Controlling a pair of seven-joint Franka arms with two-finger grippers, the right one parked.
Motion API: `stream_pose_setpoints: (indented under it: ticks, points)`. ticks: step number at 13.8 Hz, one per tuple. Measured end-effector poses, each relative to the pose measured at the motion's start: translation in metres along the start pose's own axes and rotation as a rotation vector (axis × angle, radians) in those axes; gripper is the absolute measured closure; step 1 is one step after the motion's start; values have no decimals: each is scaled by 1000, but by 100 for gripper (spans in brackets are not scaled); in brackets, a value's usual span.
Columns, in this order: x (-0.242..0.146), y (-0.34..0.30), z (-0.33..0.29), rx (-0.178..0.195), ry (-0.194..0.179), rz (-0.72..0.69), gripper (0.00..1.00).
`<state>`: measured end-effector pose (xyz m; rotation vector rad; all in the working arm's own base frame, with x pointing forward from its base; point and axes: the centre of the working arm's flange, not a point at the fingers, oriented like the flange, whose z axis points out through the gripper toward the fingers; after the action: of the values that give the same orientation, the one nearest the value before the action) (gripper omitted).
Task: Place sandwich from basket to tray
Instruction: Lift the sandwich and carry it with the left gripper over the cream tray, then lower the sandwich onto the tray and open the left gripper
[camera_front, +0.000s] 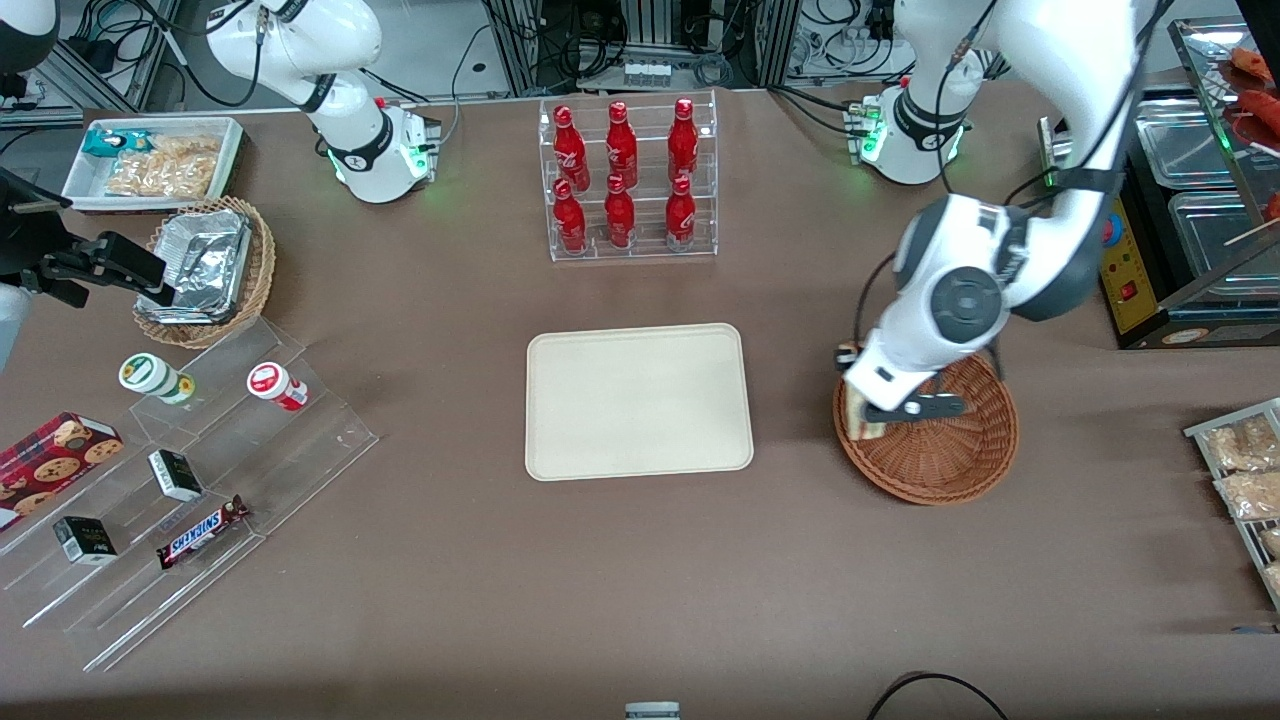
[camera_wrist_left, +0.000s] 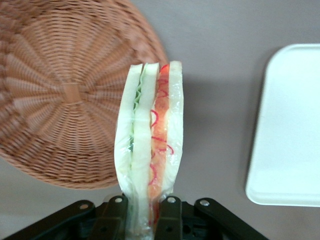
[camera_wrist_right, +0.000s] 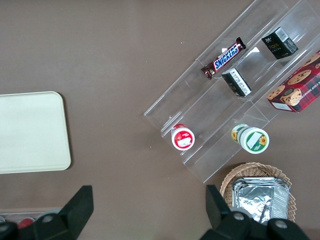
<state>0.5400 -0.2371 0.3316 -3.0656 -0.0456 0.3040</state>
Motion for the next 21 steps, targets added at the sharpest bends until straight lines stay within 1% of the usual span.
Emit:
stream_pose_setpoints:
  ticks: [2, 5, 10, 12, 13, 16, 17, 19, 21]
  points:
    - [-2, 42, 2, -1, 10, -1, 85]
    - [5, 103, 7, -18, 28, -41, 85]
    - [7, 196, 31, -45, 37, -123, 85]
    - [2, 218, 39, -48, 38, -136, 85]
    - [-1, 227, 41, -55, 44, -138, 85]
    - [-11, 251, 41, -104, 86, -146, 85]
    - [-16, 259, 44, -117, 92, -147, 85]
    - [-27, 276, 57, -136, 91, -138, 85]
    - [-34, 287, 72, -142, 78, -126, 85]
